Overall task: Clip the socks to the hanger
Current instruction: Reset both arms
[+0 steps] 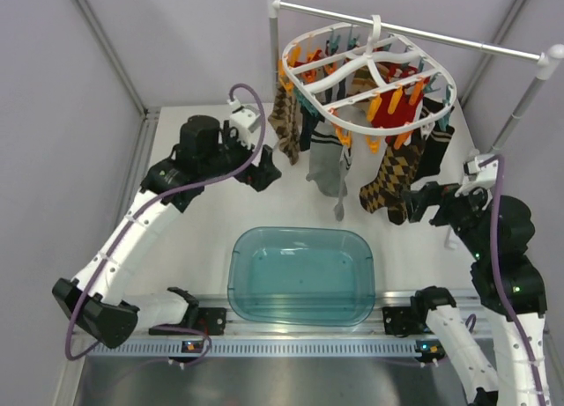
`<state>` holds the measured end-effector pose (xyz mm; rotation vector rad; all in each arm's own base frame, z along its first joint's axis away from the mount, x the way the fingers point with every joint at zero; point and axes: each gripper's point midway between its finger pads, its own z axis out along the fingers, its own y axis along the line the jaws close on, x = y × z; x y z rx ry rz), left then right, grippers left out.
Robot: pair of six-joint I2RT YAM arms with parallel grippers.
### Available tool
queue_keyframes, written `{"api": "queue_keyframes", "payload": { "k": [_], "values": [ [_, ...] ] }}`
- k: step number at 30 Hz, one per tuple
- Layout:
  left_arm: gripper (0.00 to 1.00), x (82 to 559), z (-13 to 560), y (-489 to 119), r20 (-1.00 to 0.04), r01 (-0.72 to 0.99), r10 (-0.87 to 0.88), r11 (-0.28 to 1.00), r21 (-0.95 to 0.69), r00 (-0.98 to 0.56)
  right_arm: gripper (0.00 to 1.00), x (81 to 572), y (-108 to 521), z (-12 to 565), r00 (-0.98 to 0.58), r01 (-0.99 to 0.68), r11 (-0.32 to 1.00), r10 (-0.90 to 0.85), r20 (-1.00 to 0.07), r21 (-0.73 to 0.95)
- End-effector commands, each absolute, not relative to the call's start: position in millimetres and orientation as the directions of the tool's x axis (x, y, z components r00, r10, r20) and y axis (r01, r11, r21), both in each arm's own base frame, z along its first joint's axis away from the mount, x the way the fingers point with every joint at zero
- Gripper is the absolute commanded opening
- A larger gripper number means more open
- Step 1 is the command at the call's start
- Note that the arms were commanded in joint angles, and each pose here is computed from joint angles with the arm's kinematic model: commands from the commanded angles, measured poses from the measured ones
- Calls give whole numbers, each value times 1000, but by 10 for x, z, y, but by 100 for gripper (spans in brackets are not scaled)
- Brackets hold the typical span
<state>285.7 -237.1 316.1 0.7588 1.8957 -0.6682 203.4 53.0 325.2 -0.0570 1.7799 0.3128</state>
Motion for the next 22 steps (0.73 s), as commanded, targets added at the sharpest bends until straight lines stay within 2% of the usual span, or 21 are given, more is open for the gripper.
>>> {"api": "queue_keyframes", "payload": {
  "k": [1,6,11,22],
  "values": [
    [98,2728,3162,-1986,-882,659,175,730,-181,-437,100,1931,457,3149,-240,-259,966,-61,-969,3],
    [98,2692,3097,-1390,-895,488,108,863,-132,-432,100,1923,518,2946,-260,-312,950,-106,-960,-20],
    [98,2541,3030,-935,-907,348,114,937,-39,-406,100,1953,579,2916,-252,-335,942,-88,-964,1],
    [98,2453,3027,-766,-931,322,151,946,38,-334,100,1937,560,2968,-206,-330,944,-94,-974,-21]
  ]
}}
